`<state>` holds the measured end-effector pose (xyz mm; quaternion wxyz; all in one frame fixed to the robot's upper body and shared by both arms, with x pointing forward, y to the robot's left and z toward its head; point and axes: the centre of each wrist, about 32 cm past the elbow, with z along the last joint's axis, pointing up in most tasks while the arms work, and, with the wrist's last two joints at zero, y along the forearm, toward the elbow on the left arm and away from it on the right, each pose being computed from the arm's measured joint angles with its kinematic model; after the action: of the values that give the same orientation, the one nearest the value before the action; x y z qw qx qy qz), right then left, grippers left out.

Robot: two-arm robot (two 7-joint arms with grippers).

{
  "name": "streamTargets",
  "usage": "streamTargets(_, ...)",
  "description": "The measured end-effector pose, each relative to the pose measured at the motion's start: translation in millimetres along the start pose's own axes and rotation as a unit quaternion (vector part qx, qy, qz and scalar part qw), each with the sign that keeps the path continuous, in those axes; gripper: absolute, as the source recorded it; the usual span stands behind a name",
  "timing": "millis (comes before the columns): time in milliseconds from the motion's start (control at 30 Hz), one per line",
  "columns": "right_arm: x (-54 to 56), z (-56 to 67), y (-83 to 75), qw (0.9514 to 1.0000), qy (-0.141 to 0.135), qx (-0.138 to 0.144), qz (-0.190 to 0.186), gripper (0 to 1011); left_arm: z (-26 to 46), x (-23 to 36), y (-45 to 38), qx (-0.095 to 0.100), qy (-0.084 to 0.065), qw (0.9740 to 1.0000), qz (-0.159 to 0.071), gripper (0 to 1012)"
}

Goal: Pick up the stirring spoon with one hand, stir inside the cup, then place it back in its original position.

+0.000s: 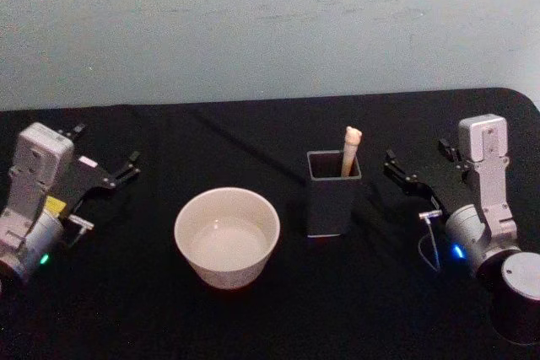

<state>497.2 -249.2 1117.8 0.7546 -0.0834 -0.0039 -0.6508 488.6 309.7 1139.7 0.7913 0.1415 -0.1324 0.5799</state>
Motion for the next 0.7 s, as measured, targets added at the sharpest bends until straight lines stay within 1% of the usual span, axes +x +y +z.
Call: streamTargets(700,-0.2,0.7,-0.2,1.0000,-0.001,0.002,0.002,1000,0.0,0.0,0.0,0.000,0.000,1.0000,0.000,1001)
